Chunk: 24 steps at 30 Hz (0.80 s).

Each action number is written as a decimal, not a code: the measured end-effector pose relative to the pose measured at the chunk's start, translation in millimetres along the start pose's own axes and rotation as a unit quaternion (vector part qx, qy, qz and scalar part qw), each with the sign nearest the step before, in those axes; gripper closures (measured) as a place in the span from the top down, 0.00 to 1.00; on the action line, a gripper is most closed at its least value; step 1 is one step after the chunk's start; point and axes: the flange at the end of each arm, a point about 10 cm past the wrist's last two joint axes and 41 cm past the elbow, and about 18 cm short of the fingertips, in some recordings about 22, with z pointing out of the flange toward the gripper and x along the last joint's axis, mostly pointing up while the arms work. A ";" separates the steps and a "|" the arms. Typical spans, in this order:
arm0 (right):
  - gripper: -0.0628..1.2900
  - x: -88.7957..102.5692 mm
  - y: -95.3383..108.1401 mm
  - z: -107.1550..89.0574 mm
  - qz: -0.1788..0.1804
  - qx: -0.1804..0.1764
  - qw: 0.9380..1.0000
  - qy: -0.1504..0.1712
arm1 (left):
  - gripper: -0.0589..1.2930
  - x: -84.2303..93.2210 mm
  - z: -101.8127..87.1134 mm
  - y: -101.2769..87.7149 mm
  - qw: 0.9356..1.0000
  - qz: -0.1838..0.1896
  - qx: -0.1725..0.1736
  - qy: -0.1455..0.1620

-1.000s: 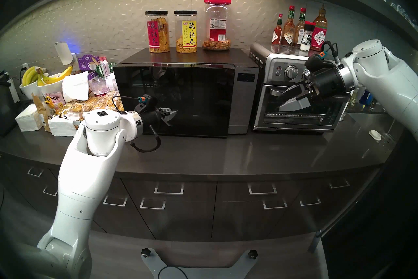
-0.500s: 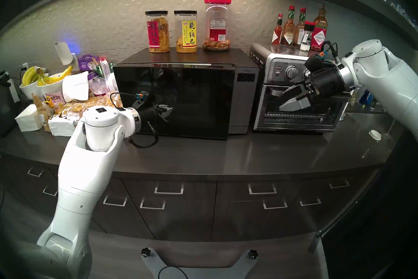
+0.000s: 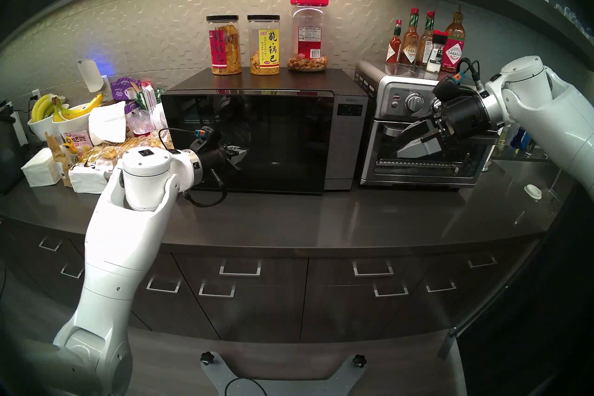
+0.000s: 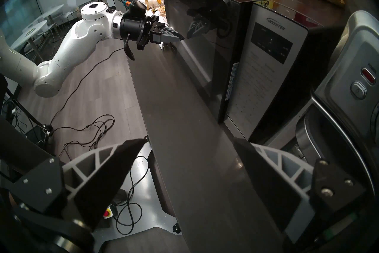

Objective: Open the microwave, put the plate inside, and close the door

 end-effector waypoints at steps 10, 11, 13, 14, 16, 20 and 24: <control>0.95 0.0 0.0 0.0 0.000 0.000 1.000 0.000 | 0.03 -2.9 11.3 2.4 1.000 0.004 0.008 -0.003; 0.95 0.0 0.0 0.0 0.000 0.000 1.000 0.000 | 0.03 -3.3 12.2 2.4 1.000 0.004 0.009 -0.003; 0.95 0.0 0.0 0.0 0.000 0.000 1.000 0.000 | 0.03 -3.8 15.1 2.1 1.000 0.006 0.013 -0.002; 0.95 0.0 0.0 0.0 0.000 0.000 1.000 0.000 | 0.03 -4.0 16.2 1.9 1.000 0.006 0.015 -0.002; 0.95 -0.1 0.0 0.1 0.000 0.000 1.000 -0.001 | 0.03 -4.8 18.7 1.4 1.000 0.006 0.018 -0.003; 0.95 -0.1 0.0 0.1 0.000 0.001 1.000 -0.001 | 0.03 -6.0 20.7 0.4 1.000 0.006 0.020 -0.001; 0.95 -0.1 -0.1 0.2 0.000 0.001 1.000 -0.001 | 0.03 -6.4 20.9 -0.5 1.000 0.002 0.019 0.002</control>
